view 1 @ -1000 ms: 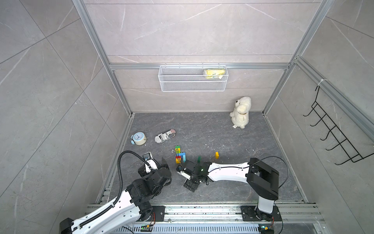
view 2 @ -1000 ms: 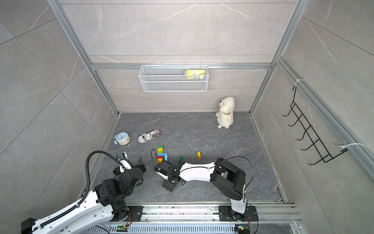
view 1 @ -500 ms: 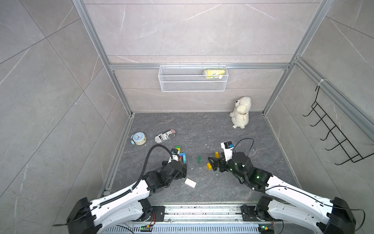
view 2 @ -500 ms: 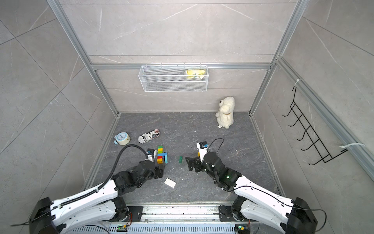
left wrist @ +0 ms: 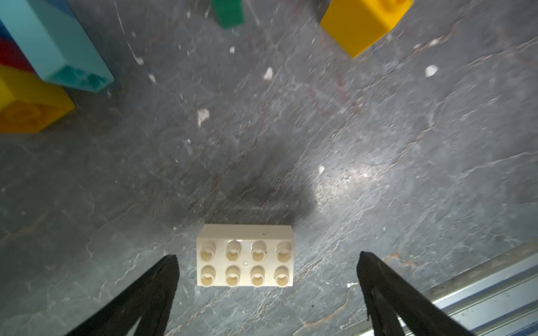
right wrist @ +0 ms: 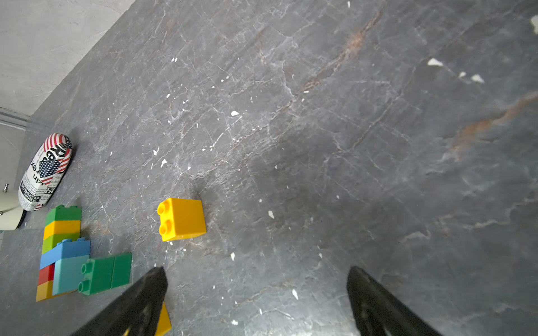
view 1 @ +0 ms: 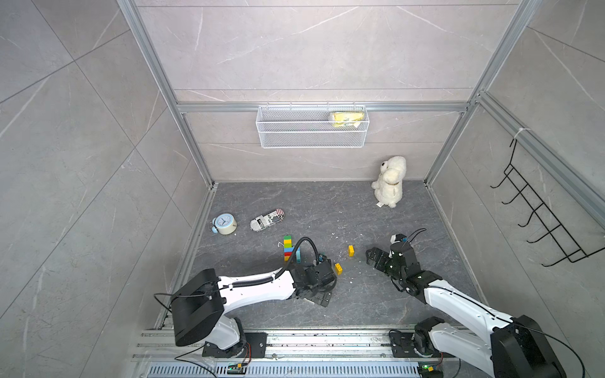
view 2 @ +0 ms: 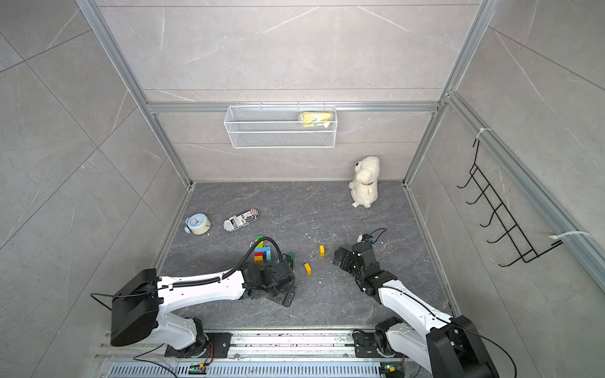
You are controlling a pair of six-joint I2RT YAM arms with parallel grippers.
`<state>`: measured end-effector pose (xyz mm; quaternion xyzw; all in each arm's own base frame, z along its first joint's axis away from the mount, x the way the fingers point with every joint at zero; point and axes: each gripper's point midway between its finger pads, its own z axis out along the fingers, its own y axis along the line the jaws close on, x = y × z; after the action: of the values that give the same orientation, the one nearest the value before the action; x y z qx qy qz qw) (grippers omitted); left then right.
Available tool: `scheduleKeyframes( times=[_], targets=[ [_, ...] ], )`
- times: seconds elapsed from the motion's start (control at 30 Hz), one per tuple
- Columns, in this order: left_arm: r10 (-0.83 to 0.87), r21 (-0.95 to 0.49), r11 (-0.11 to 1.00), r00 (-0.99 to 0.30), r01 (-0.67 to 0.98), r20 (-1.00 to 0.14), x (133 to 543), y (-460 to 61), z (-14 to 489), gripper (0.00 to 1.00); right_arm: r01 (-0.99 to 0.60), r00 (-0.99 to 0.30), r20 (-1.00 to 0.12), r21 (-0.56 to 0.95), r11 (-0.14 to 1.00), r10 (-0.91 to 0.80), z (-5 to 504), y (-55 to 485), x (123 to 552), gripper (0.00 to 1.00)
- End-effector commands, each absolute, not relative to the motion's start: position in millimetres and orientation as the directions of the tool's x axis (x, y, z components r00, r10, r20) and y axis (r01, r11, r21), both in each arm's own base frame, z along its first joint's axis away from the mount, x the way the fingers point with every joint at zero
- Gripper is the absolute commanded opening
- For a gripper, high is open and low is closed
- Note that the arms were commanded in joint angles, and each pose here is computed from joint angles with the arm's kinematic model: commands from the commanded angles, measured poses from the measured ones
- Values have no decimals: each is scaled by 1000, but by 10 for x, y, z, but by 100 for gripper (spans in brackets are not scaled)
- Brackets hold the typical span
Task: Assemble the letter h with lego
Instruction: Pick up the lego brick from the center of the board.
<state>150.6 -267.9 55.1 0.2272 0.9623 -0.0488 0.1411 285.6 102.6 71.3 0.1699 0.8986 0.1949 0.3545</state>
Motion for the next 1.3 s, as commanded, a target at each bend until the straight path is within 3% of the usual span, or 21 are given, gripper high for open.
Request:
scheduleKeyframes(
  times=[0.0, 0.2, 0.7, 1.03, 1.27],
  targets=[
    [412, 14, 909, -895, 416, -168, 1380, -2571, 481, 99, 158, -679, -558, 523, 837, 477, 773, 1059, 2835, 100],
    [367, -35, 927, -921, 374, -133, 1409, -2539, 369, 98, 122, -667, -578, 538, 834, 470, 859, 1085, 2838, 100],
    [367, -41, 928, -927, 371, -82, 1416, -2521, 309, 78, 100, -677, -575, 546, 832, 459, 871, 1132, 2841, 100],
    [372, -35, 926, -925, 375, -74, 1438, -2569, 281, 48, 102, -679, -576, 540, 836, 455, 872, 1126, 2841, 98],
    [308, -37, 948, -940, 316, -147, 1597, -2662, 598, 41, 104, -678, -576, 539, 836, 456, 884, 1121, 2837, 97]
  ],
)
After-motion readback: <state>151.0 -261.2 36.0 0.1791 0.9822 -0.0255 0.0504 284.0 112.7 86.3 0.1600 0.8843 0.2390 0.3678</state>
